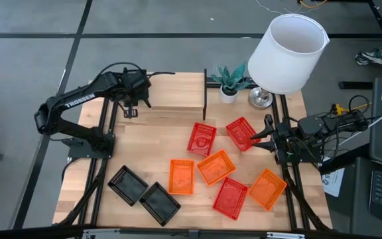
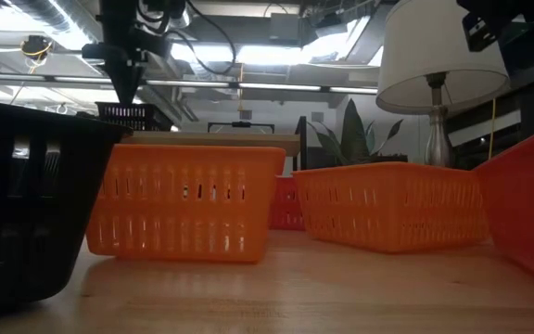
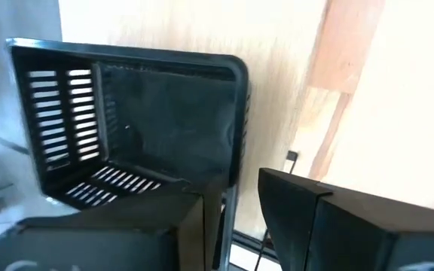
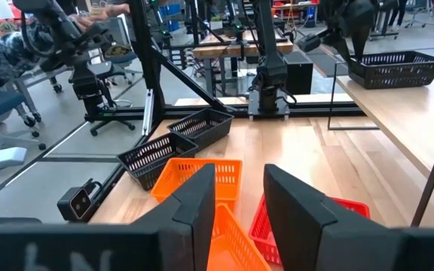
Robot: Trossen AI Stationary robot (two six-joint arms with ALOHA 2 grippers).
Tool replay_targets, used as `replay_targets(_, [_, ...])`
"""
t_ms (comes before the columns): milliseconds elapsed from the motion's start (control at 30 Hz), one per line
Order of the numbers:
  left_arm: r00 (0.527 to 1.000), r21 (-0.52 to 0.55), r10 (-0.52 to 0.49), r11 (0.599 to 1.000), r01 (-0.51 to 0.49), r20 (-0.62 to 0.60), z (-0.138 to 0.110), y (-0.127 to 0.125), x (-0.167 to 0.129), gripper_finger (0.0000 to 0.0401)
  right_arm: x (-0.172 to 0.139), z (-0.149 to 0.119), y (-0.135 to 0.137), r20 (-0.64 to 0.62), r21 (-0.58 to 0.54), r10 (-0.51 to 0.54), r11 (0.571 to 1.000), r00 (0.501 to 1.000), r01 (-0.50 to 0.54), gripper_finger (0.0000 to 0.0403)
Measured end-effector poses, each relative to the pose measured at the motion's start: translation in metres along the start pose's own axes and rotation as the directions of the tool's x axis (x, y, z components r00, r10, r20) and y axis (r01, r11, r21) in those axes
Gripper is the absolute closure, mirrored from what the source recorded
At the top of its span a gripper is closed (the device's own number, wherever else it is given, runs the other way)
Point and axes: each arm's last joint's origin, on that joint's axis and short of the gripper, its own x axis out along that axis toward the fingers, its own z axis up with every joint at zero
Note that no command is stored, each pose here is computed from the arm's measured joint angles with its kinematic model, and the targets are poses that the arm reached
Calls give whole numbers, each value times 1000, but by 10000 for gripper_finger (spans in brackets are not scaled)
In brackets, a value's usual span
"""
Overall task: Stack baskets on shelf by color
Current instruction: Put the top right red bin on the shelf
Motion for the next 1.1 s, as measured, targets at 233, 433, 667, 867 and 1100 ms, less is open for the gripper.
replay_targets(233, [997,20,71,997,-70,-19,2,-4,-3,318,0,-1,0,-15,6,-2,1000,1000,2,289])
replay_targets(433, [992,-60,107,993,-104,59,10,-5,-26,318,0,-1,0,-15,21,-2,1000,1000,2,289])
replay_targets(667, [975,-313,67,950,3,212,15,-7,-75,319,0,-1,0,-15,21,-2,1000,1000,2,289])
replay_targets(867, [915,-435,-235,822,367,328,18,-28,-94,319,0,-1,0,-15,20,-2,1000,1000,2,289])
replay_targets(1100, [748,-253,-590,707,660,303,31,-77,-109,319,0,-1,0,-11,17,-1,1000,1000,2,289])
